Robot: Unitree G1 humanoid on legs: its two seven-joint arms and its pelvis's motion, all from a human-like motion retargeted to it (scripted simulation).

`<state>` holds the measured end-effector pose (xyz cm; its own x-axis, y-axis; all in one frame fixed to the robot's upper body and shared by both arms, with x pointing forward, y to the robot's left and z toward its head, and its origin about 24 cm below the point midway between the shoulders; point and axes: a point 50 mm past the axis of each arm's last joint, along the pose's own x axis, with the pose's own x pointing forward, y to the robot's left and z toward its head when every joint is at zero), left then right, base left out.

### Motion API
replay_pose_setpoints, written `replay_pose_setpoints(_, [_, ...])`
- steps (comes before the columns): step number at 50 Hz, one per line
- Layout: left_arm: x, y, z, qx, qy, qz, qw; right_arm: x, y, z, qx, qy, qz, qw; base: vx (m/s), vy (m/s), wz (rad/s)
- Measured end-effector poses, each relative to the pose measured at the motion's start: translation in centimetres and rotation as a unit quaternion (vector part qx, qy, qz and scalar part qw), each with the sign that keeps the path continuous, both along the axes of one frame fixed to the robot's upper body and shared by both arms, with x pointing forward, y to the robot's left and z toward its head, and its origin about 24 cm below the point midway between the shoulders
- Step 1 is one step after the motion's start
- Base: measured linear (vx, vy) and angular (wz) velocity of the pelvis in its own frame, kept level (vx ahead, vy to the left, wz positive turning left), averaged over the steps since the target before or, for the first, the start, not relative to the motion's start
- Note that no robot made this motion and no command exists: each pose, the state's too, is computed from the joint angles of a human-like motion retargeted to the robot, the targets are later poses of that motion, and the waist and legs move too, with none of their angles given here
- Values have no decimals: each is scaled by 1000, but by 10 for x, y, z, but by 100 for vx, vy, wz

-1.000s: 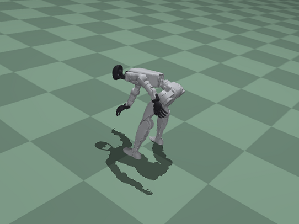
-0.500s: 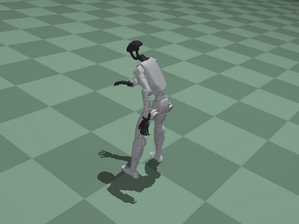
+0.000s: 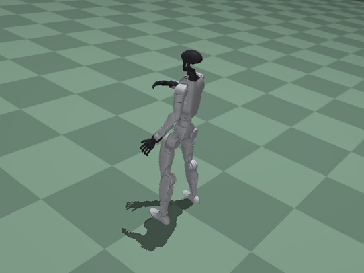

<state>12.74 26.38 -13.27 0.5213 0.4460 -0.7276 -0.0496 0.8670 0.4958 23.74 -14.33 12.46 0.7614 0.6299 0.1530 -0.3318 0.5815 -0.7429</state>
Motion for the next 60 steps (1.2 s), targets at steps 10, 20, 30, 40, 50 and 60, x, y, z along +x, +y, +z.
replay_pose_setpoints(10, [-26, -2, -12, -8, 59, 2, 998, -7, -2, -21, 62, 151, 44, 986, 3, 0, -15])
replay_pose_setpoints(20, [-59, -4, -21, -16, 109, 6, 994, 17, -31, -19, -67, 49, -59, 995, 0, 0, -2])
replay_pose_setpoints(30, [-47, -4, -16, -4, 84, -22, 996, 60, -49, -50, -140, 46, -172, 974, -6, -3, -14])
replay_pose_setpoints(40, [32, -18, 16, -48, -92, -29, 994, 124, -82, -70, -152, 79, -402, 899, -22, -5, 4])
replay_pose_setpoints(50, [38, -34, 40, -136, -179, -61, 972, 160, -121, 21, -21, 19, -586, 809, -26, -5, 28])
replay_pose_setpoints(60, [17, -32, 36, -157, -156, -68, 973, 153, -152, 198, -34, -214, -639, 738, -14, 2, 45])
